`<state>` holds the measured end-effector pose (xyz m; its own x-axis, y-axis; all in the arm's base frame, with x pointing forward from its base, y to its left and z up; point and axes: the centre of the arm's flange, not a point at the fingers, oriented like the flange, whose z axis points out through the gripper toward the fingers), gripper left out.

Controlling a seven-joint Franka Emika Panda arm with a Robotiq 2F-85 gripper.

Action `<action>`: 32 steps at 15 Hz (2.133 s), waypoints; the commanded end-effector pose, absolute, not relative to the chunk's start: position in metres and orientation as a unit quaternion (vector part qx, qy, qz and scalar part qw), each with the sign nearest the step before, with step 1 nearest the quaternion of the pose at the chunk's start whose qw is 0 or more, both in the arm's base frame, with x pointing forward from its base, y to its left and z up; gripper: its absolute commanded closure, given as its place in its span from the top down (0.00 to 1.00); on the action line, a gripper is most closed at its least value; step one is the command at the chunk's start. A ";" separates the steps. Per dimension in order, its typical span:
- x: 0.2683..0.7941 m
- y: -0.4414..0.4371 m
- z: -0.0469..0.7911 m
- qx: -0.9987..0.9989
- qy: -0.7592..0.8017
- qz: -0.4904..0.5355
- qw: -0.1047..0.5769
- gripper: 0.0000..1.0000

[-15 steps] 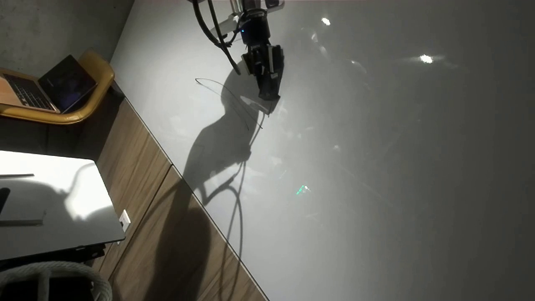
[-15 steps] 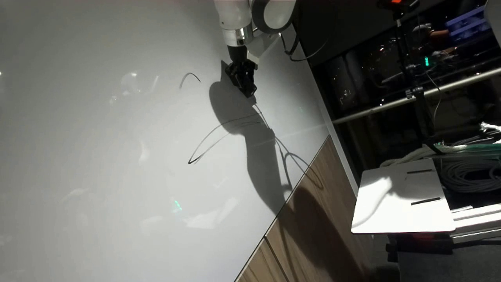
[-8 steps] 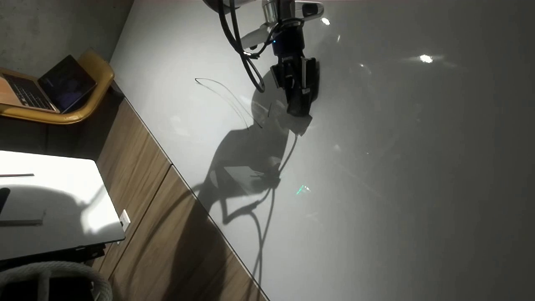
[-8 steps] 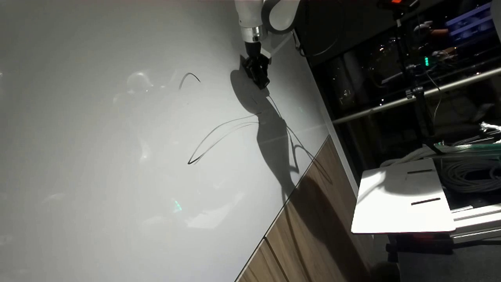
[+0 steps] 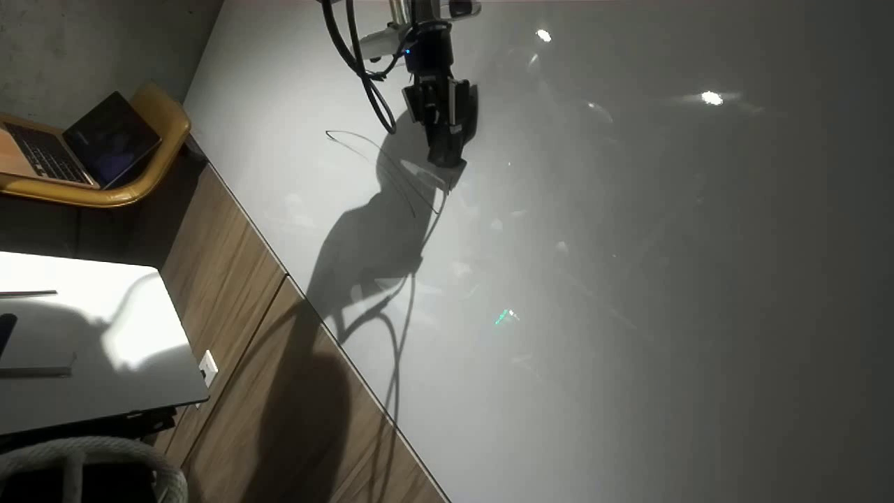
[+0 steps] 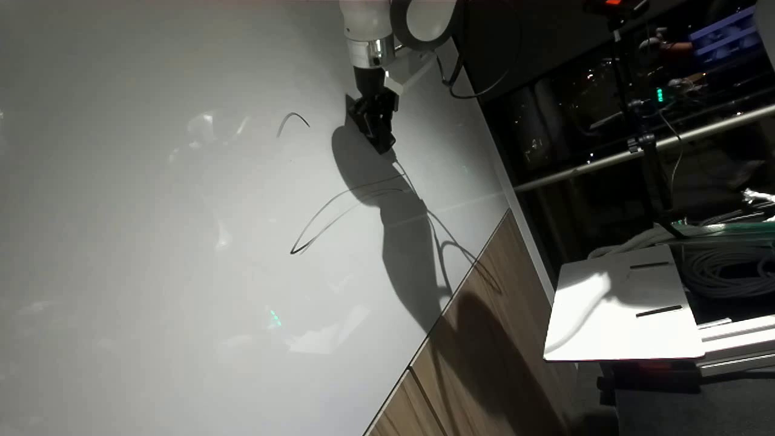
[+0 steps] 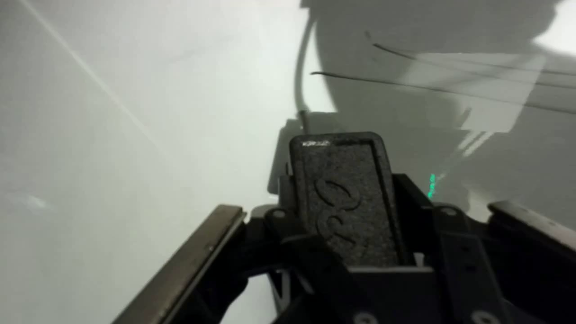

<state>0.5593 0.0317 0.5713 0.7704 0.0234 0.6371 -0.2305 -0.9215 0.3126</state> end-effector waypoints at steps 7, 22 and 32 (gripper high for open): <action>0.579 0.195 0.621 0.911 0.055 0.377 0.159 0.30; 0.595 0.311 0.605 0.918 0.116 0.332 0.183 0.30; 0.594 0.210 0.626 0.924 0.065 0.317 0.205 0.30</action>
